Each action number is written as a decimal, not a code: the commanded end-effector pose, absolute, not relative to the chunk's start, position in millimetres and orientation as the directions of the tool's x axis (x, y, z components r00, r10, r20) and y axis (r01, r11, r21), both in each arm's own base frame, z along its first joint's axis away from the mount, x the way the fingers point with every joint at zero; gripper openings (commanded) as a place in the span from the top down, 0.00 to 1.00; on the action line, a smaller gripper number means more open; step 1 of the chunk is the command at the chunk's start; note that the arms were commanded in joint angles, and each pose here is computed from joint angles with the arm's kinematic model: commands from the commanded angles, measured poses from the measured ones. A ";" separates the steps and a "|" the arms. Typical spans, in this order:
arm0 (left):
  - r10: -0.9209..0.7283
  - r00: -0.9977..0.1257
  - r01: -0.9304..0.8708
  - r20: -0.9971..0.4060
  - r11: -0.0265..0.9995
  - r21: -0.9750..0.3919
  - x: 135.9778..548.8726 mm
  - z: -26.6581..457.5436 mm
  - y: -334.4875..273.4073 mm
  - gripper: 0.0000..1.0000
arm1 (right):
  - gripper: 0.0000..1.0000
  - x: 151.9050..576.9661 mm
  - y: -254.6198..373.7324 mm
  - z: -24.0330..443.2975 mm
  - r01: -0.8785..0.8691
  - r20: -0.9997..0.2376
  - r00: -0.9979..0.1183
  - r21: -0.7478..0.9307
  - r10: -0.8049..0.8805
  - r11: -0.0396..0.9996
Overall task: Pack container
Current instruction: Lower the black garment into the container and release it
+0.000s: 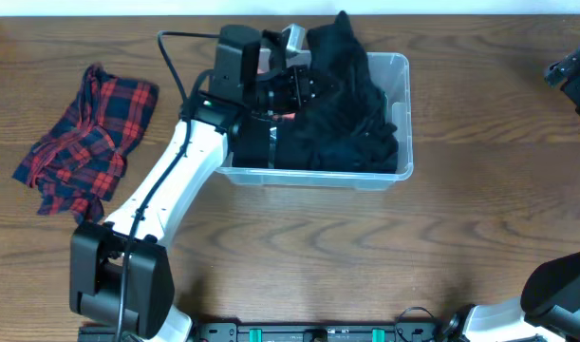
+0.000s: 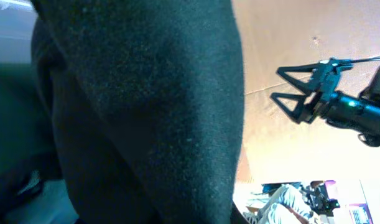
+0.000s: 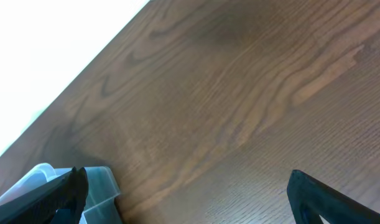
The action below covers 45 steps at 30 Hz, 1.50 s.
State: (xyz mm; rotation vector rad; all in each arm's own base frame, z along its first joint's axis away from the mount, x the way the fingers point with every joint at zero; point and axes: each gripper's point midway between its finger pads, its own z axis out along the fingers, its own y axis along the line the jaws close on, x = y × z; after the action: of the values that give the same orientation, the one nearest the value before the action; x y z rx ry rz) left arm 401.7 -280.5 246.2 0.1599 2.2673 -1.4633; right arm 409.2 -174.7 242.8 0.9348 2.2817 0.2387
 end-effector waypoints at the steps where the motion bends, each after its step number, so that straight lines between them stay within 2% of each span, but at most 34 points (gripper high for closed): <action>1: -0.100 -0.908 0.326 -0.407 0.441 -0.836 398.7 239.6 -276.9 0.94 | 0.01 410.1 -176.6 247.8 0.566 -0.506 -0.518 0.401 0.689 0.720; 4: -0.094 -0.921 0.294 -0.379 0.472 -0.831 397.0 228.6 -266.7 0.94 | 0.01 410.1 -176.6 247.8 0.566 -0.506 -0.518 0.401 0.689 0.720; 6: -0.086 -0.927 0.278 -0.364 0.493 -0.825 395.1 221.4 -260.0 0.83 | 0.01 410.1 -176.6 247.8 0.566 -0.506 -0.518 0.401 0.689 0.720; 9: -0.075 -0.936 0.258 -0.345 0.522 -0.813 392.1 211.7 -250.7 0.61 | 0.01 410.1 -176.6 247.8 0.566 -0.506 -0.518 0.401 0.689 0.720; 13: -0.086 -0.945 0.209 -0.316 0.584 -0.784 391.4 196.5 -236.6 0.48 | 0.01 410.0 -176.6 247.8 0.566 -0.506 -0.518 0.401 0.689 0.720; 21: -0.125 -0.930 0.151 -0.345 0.726 -0.671 401.5 175.3 -207.1 0.42 | 0.01 410.1 -176.6 247.8 0.566 -0.506 -0.518 0.401 0.689 0.720; 29: -0.118 -0.880 0.079 -0.460 0.919 -0.387 413.4 160.9 -145.8 0.41 | 0.01 410.0 -176.6 247.8 0.566 -0.506 -0.518 0.401 0.689 0.720; 37: -0.028 -0.812 0.126 -0.584 0.967 -0.222 419.3 183.7 -124.5 0.39 | 0.01 410.0 -176.6 247.8 0.566 -0.506 -0.518 0.401 0.689 0.720; 45: 0.027 -0.723 0.233 -0.691 0.950 -0.206 416.2 224.3 -147.4 0.39 | 0.01 410.1 -176.6 247.8 0.566 -0.506 -0.518 0.401 0.689 0.720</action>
State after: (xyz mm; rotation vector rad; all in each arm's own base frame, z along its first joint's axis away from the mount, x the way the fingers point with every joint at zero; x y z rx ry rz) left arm 417.8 -138.5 206.2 0.1117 2.4171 -0.3852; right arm 409.3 -174.8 242.6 0.9350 2.2820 0.2388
